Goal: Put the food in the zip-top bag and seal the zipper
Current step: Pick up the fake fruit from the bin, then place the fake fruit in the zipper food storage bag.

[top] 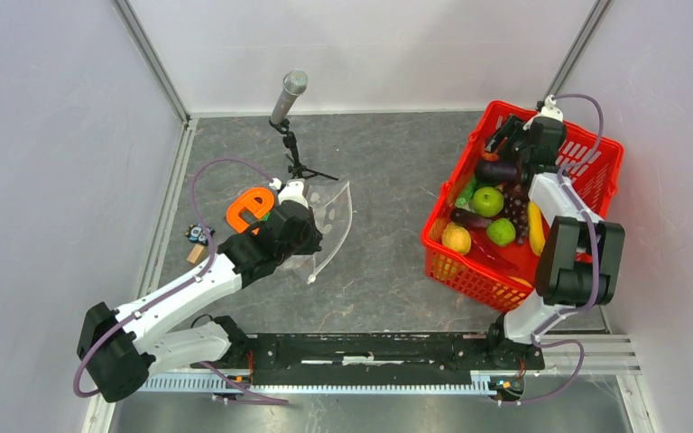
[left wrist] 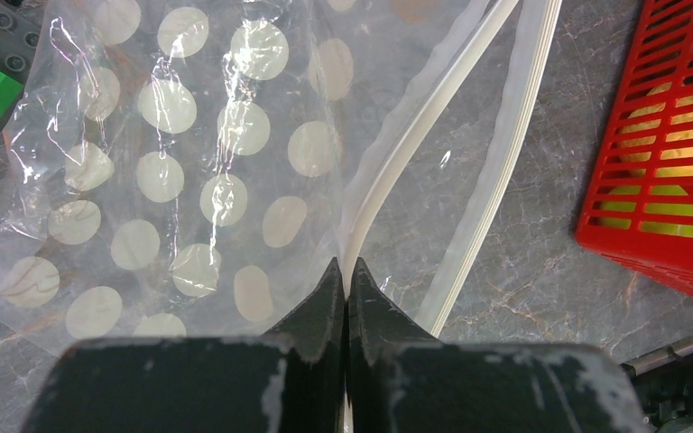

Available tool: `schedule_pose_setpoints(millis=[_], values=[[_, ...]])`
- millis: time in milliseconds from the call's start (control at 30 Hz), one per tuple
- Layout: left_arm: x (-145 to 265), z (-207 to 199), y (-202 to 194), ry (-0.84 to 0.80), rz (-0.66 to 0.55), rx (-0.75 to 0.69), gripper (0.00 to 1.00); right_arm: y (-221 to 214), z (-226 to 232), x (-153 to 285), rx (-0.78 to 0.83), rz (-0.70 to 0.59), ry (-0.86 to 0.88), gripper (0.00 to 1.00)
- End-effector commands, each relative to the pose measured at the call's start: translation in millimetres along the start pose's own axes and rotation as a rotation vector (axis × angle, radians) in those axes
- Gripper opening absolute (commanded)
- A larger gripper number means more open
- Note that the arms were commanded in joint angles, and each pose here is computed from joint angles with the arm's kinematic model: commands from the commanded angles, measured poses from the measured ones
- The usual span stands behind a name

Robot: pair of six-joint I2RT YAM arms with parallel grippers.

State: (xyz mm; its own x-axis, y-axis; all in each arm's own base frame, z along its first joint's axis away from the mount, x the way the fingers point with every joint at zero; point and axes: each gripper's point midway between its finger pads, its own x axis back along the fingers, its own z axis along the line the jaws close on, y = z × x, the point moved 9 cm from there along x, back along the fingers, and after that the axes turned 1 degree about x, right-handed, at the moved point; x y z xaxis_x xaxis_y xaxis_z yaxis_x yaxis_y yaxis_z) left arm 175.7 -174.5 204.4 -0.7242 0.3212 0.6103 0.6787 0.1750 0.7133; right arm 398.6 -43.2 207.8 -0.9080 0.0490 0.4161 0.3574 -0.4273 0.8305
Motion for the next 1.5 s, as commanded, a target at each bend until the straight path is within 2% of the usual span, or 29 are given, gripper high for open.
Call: schedule_pose_setpoints(millis=[0, 33, 267, 500, 567, 700, 800, 933, 1033, 1133, 1267, 1467], values=[[4, -3, 10, -0.036, -0.038, -0.013, 0.02, 7, -1, -14, 0.013, 0.013, 0.017, 0.7], [4, -3, 9, -0.037, -0.037, -0.013, 0.02, 5, -1, -13, 0.014, 0.004, 0.028, 0.69], [7, -3, 11, -0.038, -0.043, -0.023, 0.02, 13, 10, 15, 0.036, -0.05, 0.099, 0.39], [8, -4, 14, -0.045, -0.052, -0.04, 0.02, 14, 17, 88, 0.041, -0.161, 0.115, 0.4], [9, -3, 14, -0.044, -0.053, -0.043, 0.02, 16, 22, 112, 0.048, -0.216, 0.157, 0.39], [10, -5, 16, -0.054, -0.06, -0.052, 0.02, 14, 33, 145, 0.066, -0.228, 0.244, 0.4], [11, -7, 19, -0.064, -0.062, -0.056, 0.02, 11, 49, 164, 0.096, -0.189, 0.426, 0.39], [11, -11, 21, -0.083, -0.052, -0.057, 0.02, -1, 92, 191, 0.192, -0.135, 0.761, 0.37], [9, -14, 21, -0.097, -0.043, -0.052, 0.02, -14, 135, 215, 0.272, -0.126, 0.93, 0.37], [7, -16, 20, -0.11, -0.037, -0.042, 0.02, -32, 161, 231, 0.267, -0.116, 1.073, 0.36], [7, -17, 18, -0.117, -0.026, -0.029, 0.02, -60, 183, 238, 0.312, -0.042, 1.165, 0.33], [9, -19, 20, -0.136, -0.025, -0.028, 0.02, -107, 214, 233, 0.428, 0.095, 1.12, 0.33]])
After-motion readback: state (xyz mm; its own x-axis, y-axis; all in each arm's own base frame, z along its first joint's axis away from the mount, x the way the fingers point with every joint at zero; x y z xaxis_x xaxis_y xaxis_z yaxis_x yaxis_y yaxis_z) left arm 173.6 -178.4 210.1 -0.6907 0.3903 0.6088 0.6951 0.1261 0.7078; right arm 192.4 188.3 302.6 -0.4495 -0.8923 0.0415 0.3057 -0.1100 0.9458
